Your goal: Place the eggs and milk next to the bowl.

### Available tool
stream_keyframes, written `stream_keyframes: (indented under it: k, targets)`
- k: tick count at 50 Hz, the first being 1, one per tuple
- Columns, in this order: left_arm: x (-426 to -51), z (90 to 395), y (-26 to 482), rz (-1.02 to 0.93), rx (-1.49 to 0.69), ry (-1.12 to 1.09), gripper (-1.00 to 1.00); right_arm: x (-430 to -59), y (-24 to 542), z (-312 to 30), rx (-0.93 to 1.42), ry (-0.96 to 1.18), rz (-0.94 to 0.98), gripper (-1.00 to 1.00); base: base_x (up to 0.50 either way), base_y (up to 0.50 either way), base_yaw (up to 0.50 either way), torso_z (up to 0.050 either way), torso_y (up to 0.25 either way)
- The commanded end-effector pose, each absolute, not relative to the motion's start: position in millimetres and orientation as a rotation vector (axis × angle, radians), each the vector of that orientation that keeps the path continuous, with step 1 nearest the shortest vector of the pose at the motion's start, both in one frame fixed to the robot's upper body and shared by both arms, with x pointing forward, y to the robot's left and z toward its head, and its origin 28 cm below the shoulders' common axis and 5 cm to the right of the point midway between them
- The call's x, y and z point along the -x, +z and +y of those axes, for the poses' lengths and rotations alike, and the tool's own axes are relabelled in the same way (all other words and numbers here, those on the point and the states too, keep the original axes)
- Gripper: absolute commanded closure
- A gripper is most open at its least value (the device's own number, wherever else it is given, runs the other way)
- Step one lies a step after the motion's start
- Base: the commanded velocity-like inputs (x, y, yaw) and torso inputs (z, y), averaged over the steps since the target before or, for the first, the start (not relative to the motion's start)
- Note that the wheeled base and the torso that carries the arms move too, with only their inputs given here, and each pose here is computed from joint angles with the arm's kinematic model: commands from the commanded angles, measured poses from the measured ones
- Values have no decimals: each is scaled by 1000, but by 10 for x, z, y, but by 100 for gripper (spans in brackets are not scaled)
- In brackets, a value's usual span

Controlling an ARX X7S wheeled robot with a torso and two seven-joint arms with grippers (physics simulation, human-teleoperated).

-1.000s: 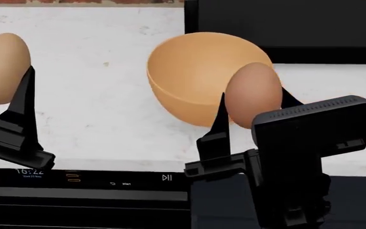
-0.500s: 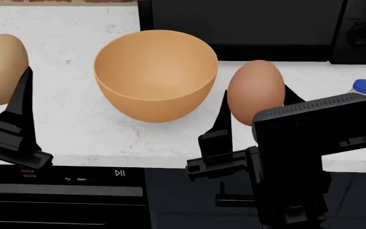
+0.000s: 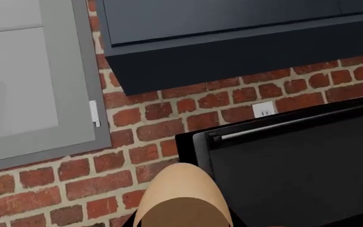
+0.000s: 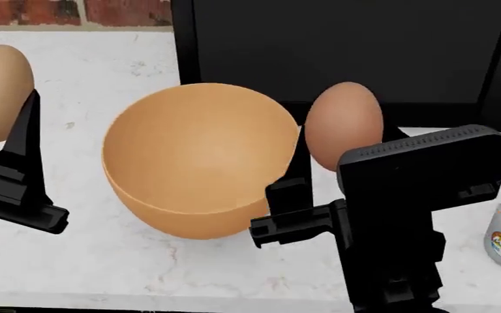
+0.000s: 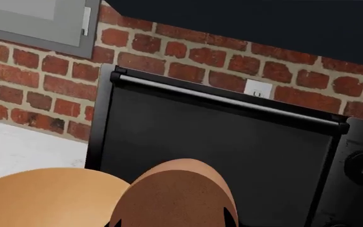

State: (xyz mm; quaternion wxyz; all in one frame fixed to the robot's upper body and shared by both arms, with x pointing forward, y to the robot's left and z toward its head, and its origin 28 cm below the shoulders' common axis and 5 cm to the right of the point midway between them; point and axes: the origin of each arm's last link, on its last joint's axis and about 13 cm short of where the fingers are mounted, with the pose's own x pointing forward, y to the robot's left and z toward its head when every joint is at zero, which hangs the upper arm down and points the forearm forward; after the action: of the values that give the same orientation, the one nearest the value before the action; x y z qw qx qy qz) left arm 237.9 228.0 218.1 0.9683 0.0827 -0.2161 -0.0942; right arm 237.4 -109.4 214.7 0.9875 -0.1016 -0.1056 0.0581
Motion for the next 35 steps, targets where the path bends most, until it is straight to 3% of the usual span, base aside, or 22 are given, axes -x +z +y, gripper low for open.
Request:
stream_keyframes:
  k: [1, 16, 35]
  targets:
    - [-2375, 2287, 2187, -437, -147, -185, 100, -2385, 2154, -1087, 219, 124, -215, 100, 418, -1, 0, 0, 0]
    - [-2368, 2292, 2187, -438, -147, -182, 100, -2377, 2169, -1074, 223, 132, -220, 100, 415, -1, 0, 0, 1]
    - [-2376, 2332, 2201, -423, -161, -186, 100, -2381, 2178, -1059, 221, 142, -225, 100, 0, 0, 0, 0, 1]
